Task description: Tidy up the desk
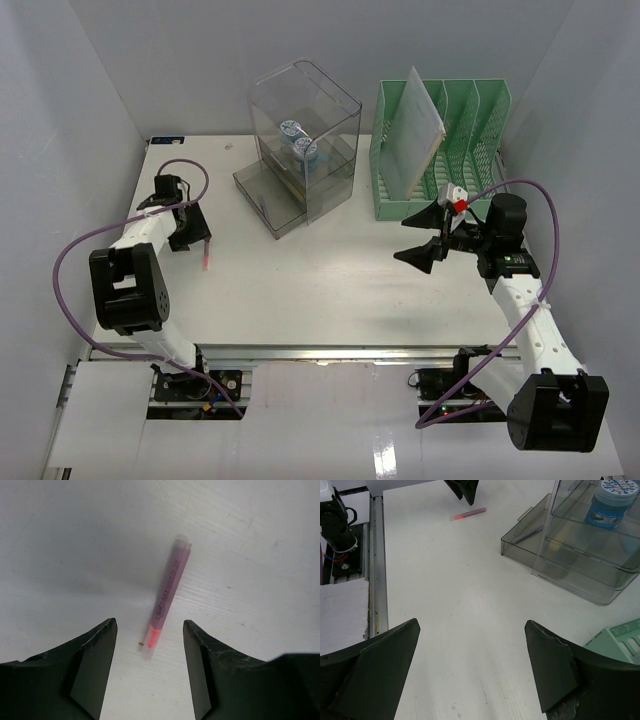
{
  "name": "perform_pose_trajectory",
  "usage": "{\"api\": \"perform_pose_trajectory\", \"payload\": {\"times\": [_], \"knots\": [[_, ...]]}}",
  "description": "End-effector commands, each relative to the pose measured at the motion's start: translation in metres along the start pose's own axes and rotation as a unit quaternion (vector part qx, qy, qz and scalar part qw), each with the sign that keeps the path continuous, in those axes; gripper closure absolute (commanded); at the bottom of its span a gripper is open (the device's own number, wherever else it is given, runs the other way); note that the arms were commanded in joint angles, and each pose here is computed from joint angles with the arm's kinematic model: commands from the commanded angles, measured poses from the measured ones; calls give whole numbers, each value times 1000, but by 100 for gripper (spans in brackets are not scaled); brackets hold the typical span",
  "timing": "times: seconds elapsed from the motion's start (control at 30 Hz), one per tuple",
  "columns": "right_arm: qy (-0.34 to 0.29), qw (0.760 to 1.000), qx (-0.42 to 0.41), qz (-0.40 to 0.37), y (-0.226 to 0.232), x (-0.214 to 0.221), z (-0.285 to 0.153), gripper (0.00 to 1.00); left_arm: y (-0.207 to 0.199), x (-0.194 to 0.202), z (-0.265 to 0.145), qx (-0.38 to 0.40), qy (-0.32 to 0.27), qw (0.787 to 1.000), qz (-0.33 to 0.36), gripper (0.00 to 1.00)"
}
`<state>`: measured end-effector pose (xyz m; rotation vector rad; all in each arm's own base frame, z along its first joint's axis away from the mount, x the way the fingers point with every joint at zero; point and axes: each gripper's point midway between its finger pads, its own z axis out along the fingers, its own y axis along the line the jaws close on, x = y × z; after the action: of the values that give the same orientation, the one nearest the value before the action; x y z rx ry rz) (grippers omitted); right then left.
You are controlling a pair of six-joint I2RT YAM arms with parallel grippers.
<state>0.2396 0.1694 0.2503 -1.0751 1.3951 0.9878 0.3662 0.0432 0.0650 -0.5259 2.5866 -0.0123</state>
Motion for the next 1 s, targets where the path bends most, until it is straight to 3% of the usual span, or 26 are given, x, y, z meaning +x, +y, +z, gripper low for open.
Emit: {"api": "perform_pose_trajectory", "payload": {"times": [0.0,0.17,0.53,0.8,0.97], "knots": [[-6,1000,-6,-17,-1,-3,-1,7,12,5,1,-25,9,998,54,34],[-5,1000,-6,-14,-2,-1,0,7,4,12,12,-2,30,998,63,35],[-4,1000,-5,-12,-2,0,0,7,-3,32,34,16,74,996,54,53],[-4,1000,-4,-13,-3,0,0,7,-10,32,33,32,76,996,47,87],[-4,1000,-5,-13,-2,0,0,7,-56,8,7,142,43,989,-2,93]]}}
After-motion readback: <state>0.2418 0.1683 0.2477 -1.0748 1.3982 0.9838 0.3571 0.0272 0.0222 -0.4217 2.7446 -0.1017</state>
